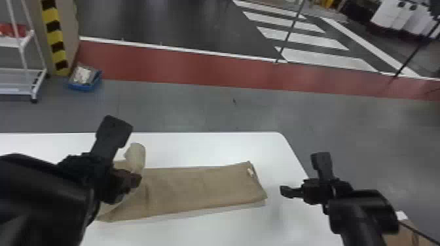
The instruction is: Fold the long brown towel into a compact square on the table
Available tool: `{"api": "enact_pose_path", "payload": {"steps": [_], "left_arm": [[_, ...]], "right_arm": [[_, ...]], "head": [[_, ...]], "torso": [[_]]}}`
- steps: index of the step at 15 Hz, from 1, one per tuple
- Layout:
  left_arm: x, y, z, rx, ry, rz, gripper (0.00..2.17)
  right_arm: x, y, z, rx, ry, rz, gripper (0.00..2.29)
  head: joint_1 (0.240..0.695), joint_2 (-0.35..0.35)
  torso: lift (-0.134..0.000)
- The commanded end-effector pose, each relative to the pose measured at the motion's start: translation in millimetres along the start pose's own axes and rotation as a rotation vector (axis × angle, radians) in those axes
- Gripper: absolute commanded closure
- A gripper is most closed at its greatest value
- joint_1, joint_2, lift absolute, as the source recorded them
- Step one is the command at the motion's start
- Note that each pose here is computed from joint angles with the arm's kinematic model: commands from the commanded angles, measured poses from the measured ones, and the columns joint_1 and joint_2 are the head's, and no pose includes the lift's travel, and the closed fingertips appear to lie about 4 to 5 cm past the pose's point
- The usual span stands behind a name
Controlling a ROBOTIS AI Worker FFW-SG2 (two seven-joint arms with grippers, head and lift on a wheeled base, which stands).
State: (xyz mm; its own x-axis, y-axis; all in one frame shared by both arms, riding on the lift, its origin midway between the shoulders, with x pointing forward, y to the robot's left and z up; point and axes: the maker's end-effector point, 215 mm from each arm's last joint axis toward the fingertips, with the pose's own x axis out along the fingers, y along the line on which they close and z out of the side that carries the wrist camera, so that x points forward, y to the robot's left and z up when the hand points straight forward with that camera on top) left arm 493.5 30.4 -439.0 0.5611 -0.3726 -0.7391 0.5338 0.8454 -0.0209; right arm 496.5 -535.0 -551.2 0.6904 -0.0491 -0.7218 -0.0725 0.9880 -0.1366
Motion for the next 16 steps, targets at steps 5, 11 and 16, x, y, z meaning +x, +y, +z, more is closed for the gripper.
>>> {"api": "enact_pose_path", "payload": {"steps": [5,11,16], "left_arm": [[37,-59,38,0.138,-0.038,-0.032,2.14],[59,-84,24,0.217,-0.025,-0.028,2.14],[87,-125,25,0.328,-0.123,-0.051,1.31]], "right_arm": [[0,1,1,-0.005,-0.003,0.001,0.04],[0,1,3,-0.007,-0.009,0.002,0.04],[3,8,1,-0.007,-0.005,0.012,0.04]], "head": [[0.695,-0.350],[0.695,-0.350],[0.695,-0.350]], "torso": [[0.000],[0.000],[0.000]]}}
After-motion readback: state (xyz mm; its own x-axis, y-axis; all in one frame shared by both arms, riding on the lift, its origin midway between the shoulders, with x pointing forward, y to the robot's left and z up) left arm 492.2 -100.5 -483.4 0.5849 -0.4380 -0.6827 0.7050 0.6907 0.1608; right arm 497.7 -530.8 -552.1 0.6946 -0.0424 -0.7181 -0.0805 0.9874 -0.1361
